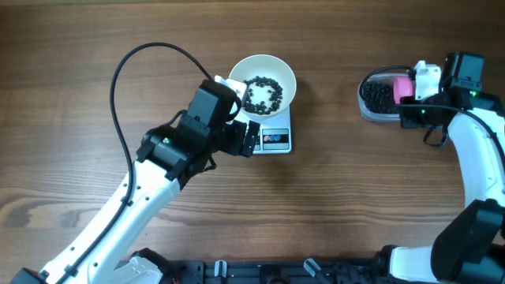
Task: Scoop item into bowl and weigh 150g on scale
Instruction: 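Return the empty scoop with the right gripper to the bean container, then scoop beans again with the right gripper in the container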
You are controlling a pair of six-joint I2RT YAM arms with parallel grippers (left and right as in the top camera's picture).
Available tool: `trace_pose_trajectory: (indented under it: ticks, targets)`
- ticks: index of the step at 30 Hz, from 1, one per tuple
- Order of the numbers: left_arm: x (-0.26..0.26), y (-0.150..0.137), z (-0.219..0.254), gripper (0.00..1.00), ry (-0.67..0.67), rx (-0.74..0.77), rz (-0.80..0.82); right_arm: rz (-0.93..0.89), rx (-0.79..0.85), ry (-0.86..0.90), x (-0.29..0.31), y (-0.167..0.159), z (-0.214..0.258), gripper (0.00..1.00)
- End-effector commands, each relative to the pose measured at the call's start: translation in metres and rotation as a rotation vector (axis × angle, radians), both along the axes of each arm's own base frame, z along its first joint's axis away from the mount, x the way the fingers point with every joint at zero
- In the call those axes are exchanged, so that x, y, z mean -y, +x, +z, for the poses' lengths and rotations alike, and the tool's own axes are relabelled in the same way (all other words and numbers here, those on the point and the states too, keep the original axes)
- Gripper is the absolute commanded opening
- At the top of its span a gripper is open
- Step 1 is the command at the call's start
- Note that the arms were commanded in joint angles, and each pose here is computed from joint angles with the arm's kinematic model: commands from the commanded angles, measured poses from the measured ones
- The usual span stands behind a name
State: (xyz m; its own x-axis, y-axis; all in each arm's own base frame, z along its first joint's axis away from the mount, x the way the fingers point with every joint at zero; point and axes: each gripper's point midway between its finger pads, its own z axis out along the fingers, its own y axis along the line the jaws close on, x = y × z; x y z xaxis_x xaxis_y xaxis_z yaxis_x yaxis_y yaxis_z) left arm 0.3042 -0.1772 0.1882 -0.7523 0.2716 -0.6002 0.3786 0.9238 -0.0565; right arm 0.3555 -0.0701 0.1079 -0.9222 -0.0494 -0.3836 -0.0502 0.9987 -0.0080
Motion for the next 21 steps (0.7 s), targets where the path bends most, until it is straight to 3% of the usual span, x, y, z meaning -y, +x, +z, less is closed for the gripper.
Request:
trace_pose_trajectory:
  ticks: [1, 21]
  targets:
    - [0.003, 0.003, 0.003, 1.00, -0.002, 0.008, -0.015, 0.059, 0.011, 0.124, -0.022, 0.008, -0.008, 0.04]
    - [0.003, 0.003, 0.003, 1.00, -0.002, 0.008, -0.015, 0.048, 0.049, 0.356, -0.028, 0.001, 0.003, 0.04]
